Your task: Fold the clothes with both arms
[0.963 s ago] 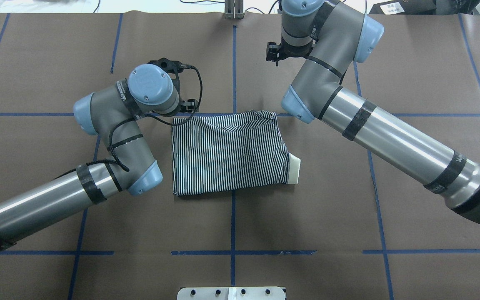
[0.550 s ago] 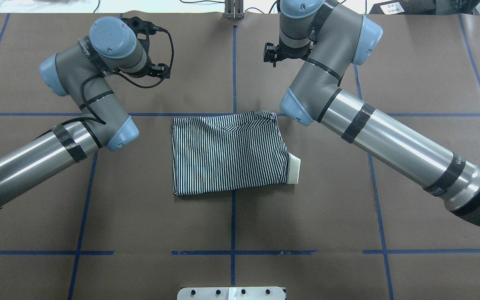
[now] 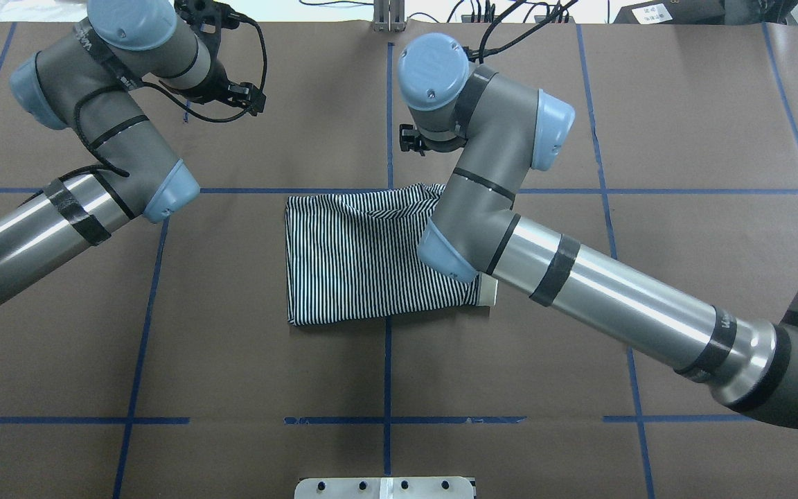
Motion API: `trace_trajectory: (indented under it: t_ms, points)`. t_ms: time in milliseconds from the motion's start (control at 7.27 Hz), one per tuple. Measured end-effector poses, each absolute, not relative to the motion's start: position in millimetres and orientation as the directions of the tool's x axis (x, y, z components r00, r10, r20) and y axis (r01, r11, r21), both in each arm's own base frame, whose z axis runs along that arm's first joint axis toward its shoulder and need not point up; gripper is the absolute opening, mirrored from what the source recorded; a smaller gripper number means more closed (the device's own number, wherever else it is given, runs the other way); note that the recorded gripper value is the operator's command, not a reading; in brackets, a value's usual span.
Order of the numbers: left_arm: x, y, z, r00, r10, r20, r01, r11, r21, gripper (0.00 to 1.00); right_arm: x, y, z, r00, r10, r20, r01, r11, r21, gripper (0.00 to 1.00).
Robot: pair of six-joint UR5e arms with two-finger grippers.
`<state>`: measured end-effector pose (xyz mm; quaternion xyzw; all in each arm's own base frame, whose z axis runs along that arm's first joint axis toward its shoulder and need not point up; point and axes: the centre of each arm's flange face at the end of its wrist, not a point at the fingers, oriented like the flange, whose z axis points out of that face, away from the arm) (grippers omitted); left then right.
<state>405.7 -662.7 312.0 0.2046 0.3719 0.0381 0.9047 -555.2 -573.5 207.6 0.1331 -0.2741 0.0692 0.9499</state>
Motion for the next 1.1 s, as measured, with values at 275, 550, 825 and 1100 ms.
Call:
trace_trajectory:
  t_ms: [275,550,825,1100]
  points:
    - [405.7,-662.5,310.1,0.717,0.219,-0.661,0.087,0.914,0.397,1.00,-579.6,-526.6,206.8,0.876,0.021,0.482,-0.157,0.957,0.243,1.00]
    - [405.8,-662.0,306.6,0.714,0.219,-0.665,0.091,0.913,0.399,1.00,-593.3,-510.0,225.1,0.898,-0.005,0.439,-0.121,0.959,0.258,1.00]
    - [405.1,-661.2,303.8,0.712,0.220,-0.667,0.094,0.912,0.400,1.00,-590.1,-514.7,249.7,0.921,-0.024,0.390,-0.093,0.956,0.279,1.00]
    - [404.9,-661.0,303.5,0.712,0.219,-0.667,0.094,0.912,0.400,1.00,-563.5,-553.6,269.9,0.939,-0.027,0.342,-0.081,0.952,0.296,1.00]
